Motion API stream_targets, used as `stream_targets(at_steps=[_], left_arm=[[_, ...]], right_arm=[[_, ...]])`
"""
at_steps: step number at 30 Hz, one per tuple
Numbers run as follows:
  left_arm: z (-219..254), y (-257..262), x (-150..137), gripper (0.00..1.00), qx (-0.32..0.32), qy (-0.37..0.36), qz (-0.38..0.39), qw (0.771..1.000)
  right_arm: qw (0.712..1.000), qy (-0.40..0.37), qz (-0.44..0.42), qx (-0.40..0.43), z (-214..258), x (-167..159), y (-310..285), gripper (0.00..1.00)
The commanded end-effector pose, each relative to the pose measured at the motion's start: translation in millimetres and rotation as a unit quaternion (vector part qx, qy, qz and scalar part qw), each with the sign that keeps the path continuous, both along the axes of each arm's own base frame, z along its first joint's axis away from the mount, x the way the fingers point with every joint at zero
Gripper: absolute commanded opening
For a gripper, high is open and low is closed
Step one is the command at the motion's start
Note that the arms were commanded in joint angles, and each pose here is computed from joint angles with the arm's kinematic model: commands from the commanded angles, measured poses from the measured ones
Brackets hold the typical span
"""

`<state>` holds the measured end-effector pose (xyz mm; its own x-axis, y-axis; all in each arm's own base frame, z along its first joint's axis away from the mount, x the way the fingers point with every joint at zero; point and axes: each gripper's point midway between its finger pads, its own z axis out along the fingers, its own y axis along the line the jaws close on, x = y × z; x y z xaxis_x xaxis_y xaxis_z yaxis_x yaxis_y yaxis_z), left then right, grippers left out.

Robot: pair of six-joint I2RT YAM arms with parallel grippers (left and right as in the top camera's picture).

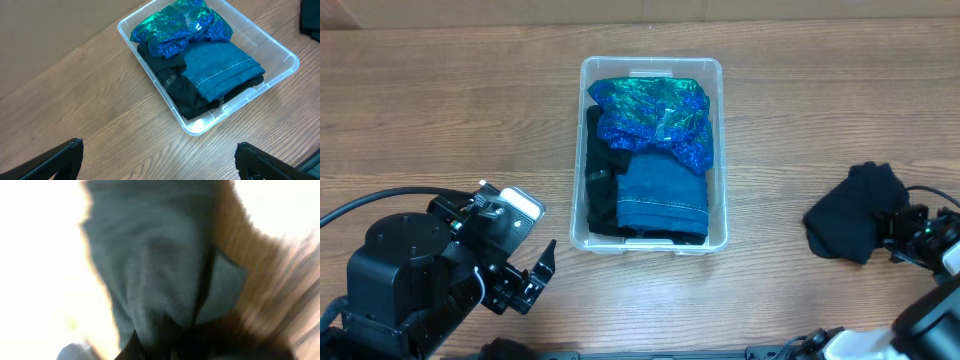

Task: Pack container
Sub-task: 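Grasp the last black garment at the right with the right gripper, then carry the black garment over the bin and lay it on the jeans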

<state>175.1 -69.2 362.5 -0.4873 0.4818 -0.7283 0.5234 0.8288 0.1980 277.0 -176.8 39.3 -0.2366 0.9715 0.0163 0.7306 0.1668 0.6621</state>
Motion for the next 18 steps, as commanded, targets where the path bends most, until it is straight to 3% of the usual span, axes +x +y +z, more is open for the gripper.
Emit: stream_targets(at_steps=[1,6,10,13,18], left_arm=[[0,2,1,1.0,-0.003,0.0,0.01,1.0],[1,2,1,1.0,-0.003,0.0,0.01,1.0],[1,2,1,1.0,-0.003,0.0,0.01,1.0],[1,2,1,1.0,-0.004,0.0,0.011,1.0],[1,2,1,1.0,-0.004,0.0,0.011,1.0]], right_arm=[[0.992,-0.1,0.004,-0.07,96,16,-2,0.04],[0.969,-0.223,0.029,-0.105,202,16,60,0.04],[0.96,-0.259,0.105,-0.01,226,34,136,0.04],[0.916,-0.342,0.212,-0.009,268,43,196,0.04],[0.842,-0.402,0.36,0.01,300,29,296,0.04]])
